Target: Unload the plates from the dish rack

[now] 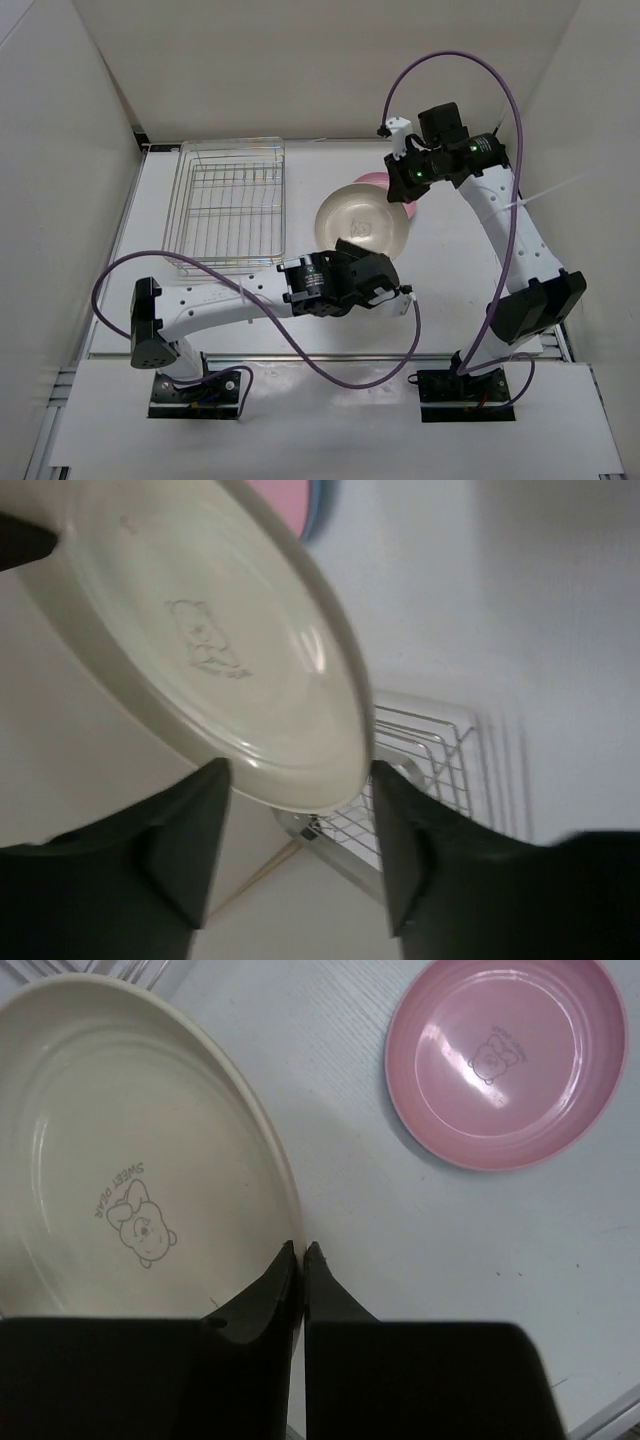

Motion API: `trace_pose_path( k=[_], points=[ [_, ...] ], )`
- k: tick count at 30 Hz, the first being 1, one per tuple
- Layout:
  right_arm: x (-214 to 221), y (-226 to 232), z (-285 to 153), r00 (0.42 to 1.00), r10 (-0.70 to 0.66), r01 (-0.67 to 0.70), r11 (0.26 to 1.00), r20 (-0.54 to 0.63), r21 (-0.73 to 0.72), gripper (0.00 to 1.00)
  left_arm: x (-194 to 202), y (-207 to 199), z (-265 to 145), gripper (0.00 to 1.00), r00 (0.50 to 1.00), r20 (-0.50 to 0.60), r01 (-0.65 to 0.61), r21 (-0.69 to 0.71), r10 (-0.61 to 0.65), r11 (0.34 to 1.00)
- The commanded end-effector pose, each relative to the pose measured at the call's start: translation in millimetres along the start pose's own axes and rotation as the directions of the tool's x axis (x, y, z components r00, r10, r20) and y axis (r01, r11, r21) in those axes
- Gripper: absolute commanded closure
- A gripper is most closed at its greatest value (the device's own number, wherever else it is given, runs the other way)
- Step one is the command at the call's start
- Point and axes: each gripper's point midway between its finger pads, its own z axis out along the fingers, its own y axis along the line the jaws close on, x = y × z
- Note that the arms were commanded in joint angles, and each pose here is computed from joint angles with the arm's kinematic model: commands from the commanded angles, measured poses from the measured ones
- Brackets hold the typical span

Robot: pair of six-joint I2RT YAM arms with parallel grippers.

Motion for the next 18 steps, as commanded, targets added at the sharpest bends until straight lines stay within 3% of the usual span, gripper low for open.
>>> trace_pose_path(
  k=[1,2,9,13,14,18],
  points=[
    [-3,-9,-4,1.000,-0.024,0.022,0.997,0.017,0.072,1.00,15,70,-24,0.22,0.984,0.040,0.179,-0.225,-0.174,0.958],
    [0,-11,-3,1.000,-0.020,0.019,0.997,0.006,0.080,1.00,19,83,-28,0.00,0.976,0.049,0.216,-0.263,-0.211,0.940],
    [-6,-43,15,0.999,0.044,-0.046,0.986,0.016,0.159,1.00,55,170,-88,0.00,0.866,0.233,0.500,-0.395,-0.442,0.771],
    [-19,-96,26,0.984,0.154,-0.170,0.962,0.092,0.212,1.00,126,194,-110,0.00,0.799,0.229,0.589,-0.482,-0.556,0.648],
    [-29,-110,28,0.975,0.165,-0.196,0.953,0.146,0.230,1.00,173,197,-112,0.00,0.756,0.204,0.621,-0.521,-0.622,0.585],
    [-31,-162,50,0.943,0.260,-0.309,0.915,0.206,0.258,1.00,265,169,-117,0.00,0.635,0.154,0.686,-0.562,-0.757,0.462]
  ],
)
